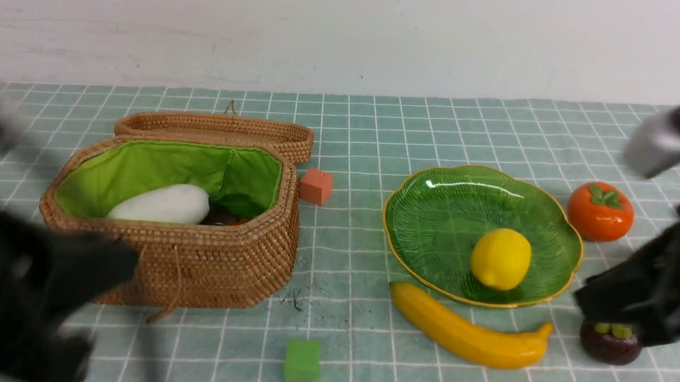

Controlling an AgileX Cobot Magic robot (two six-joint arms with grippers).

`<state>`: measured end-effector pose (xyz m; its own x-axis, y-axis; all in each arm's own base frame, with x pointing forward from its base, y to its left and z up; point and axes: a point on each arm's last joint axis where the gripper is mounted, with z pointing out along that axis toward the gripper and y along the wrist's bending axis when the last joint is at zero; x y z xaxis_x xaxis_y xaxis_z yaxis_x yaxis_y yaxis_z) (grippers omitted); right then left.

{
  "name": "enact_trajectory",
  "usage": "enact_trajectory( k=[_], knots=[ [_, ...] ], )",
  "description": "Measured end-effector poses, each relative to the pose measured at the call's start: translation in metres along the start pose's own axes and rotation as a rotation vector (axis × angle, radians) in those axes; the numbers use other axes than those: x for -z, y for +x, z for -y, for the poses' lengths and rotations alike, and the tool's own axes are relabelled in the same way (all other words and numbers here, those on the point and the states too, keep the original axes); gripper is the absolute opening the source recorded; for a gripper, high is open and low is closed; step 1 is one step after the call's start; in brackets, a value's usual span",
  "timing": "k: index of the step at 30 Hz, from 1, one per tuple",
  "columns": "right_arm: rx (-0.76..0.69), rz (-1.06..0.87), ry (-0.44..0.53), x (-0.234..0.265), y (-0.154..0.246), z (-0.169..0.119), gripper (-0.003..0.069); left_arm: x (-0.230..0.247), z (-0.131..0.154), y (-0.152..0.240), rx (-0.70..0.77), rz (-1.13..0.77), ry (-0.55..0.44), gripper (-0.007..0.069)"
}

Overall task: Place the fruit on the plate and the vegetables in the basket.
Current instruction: Use the right arm to grab a banana and put it into the right plate

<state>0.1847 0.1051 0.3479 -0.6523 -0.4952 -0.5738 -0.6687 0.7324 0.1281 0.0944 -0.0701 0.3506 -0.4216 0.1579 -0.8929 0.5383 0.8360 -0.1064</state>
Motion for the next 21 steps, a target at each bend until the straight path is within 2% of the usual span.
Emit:
enact_trajectory(
  k=[1,2,5,10,11,13,14,15,21],
  knots=[
    [0.01,-0.014,-0.002,-0.004,-0.001,0.001,0.013,0.001,0.0,0.002,0.005,0.012,0.007,-0.0013],
    [0.063,-0.083,-0.01,-0.026,-0.005,0.003,0.0139,0.013,-0.002,0.023,0.026,0.074,0.034,-0.0013],
    [0.082,-0.154,-0.017,-0.05,-0.007,0.01,0.0163,0.026,-0.003,0.037,0.028,0.139,0.053,-0.0013],
    [0.158,-0.29,-0.03,-0.107,-0.007,0.029,0.0294,0.041,-0.005,0.051,-0.024,0.219,0.066,-0.0013],
    [0.198,-0.311,-0.033,-0.124,-0.006,0.035,0.0349,0.042,-0.005,0.051,-0.041,0.223,0.065,-0.0013],
    [0.245,-0.335,-0.036,-0.141,-0.004,0.04,0.0404,0.041,-0.005,0.052,-0.047,0.221,0.064,-0.0013],
    [0.246,-0.332,-0.033,-0.141,-0.004,0.041,0.041,0.041,-0.005,0.052,-0.048,0.221,0.064,-0.0013],
    [0.278,-0.346,-0.037,-0.152,-0.003,0.044,0.045,0.041,-0.005,0.052,-0.048,0.219,0.065,-0.0013],
    [0.356,-0.357,-0.015,-0.17,-0.001,0.052,0.0479,0.041,-0.005,0.052,-0.052,0.216,0.064,-0.0013]
  ],
)
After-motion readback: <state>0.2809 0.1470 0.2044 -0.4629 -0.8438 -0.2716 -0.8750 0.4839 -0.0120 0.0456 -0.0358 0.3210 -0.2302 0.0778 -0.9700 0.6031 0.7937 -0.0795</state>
